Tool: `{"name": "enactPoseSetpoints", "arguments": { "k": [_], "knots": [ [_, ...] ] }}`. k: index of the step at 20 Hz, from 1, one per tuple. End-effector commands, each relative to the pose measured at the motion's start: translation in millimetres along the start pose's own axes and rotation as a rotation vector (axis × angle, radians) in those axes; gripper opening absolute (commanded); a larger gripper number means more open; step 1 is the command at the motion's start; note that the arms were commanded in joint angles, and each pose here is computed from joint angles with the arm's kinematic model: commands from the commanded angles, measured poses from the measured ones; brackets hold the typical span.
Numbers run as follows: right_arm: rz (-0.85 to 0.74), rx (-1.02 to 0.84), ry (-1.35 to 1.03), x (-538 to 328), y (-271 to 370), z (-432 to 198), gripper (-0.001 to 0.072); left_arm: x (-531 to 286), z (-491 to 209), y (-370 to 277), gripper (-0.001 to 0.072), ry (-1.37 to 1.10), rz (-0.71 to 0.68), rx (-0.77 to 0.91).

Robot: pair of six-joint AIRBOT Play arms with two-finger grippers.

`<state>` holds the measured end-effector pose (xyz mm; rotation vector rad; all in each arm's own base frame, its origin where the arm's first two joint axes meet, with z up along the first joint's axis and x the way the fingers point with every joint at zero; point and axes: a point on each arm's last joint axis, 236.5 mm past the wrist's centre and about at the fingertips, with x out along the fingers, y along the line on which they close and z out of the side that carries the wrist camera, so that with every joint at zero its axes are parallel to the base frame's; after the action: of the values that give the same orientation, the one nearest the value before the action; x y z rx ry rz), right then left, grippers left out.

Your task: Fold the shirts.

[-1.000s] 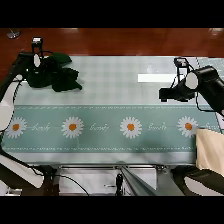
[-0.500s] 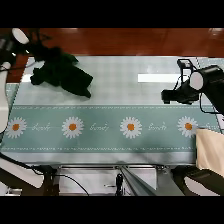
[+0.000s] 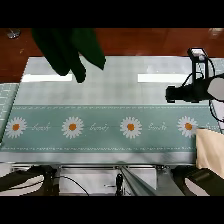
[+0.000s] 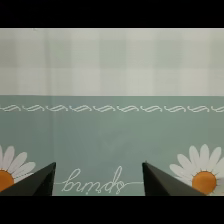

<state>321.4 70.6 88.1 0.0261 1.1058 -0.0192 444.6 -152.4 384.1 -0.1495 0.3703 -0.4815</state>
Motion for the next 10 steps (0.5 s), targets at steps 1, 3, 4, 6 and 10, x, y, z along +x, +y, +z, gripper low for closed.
{"name": "enactPoseSetpoints", "arguments": {
  "k": [1,3,4,6,10],
  "knots": [
    [0.028,0.011,-0.067,-22,9,3,0.0623,-58,13,-73,0.0026,-0.076,-0.122,0.058],
    [0.014,0.030,-0.105,-32,2,7,0.0623,-68,-20,-103,0.0026,-0.017,-0.188,0.072],
    [-0.003,0.037,-0.125,-36,-3,10,0.0623,-69,-43,-112,0.0026,0.012,-0.214,0.067],
    [-0.018,0.048,-0.147,-41,-9,12,0.0623,-68,-94,-121,0.0026,0.049,-0.245,0.006],
    [-0.012,0.072,-0.146,-40,-8,12,0.0623,-51,-242,-110,0.0027,0.248,-0.228,-0.194]
  ]
}}
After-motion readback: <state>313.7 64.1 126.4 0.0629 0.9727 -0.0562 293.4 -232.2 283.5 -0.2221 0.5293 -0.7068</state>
